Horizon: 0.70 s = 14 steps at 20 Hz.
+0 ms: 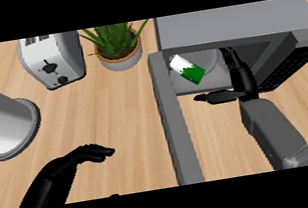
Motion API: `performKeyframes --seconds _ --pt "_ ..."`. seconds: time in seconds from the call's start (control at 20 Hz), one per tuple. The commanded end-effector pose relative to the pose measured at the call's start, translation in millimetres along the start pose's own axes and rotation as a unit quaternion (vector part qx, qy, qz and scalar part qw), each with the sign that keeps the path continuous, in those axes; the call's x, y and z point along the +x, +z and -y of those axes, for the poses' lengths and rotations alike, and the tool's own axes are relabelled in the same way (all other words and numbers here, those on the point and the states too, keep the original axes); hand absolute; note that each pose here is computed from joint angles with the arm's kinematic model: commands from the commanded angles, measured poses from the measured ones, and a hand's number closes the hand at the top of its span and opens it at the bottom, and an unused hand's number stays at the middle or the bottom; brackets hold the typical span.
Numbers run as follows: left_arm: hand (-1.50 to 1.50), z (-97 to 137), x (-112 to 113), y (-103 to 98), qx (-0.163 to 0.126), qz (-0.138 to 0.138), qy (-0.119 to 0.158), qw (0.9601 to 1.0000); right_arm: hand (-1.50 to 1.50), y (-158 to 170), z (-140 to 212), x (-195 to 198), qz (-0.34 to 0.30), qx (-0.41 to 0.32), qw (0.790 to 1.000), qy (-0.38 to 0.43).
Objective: Pick up the milk, place it into the microwave and close the microwave
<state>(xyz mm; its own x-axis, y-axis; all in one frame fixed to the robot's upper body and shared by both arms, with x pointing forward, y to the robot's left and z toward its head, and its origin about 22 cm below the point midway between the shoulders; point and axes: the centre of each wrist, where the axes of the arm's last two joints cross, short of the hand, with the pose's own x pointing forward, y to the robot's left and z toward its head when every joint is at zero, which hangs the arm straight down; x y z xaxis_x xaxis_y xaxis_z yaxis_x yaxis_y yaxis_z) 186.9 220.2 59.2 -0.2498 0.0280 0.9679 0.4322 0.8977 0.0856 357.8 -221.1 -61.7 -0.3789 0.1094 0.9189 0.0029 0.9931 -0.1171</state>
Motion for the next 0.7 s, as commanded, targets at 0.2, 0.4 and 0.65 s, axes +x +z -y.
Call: performKeyframes --seconds 0.2,0.4,0.65 --pt "1.50 25.6 -44.6 -23.9 -0.052 -0.034 -0.010 0.9980 -1.50 31.4 28.0 -4.4 -0.038 0.016 0.999 -0.031" --pt "1.50 35.2 -37.4 -48.6 -0.055 -0.036 -0.065 0.9957 -1.50 82.3 25.9 -3.5 -0.046 0.023 0.998 -0.031" --pt "1.50 51.8 -62.4 -69.6 -0.142 -0.082 -0.056 0.9849 -1.50 91.4 55.0 18.4 -0.035 0.032 0.999 -0.020"
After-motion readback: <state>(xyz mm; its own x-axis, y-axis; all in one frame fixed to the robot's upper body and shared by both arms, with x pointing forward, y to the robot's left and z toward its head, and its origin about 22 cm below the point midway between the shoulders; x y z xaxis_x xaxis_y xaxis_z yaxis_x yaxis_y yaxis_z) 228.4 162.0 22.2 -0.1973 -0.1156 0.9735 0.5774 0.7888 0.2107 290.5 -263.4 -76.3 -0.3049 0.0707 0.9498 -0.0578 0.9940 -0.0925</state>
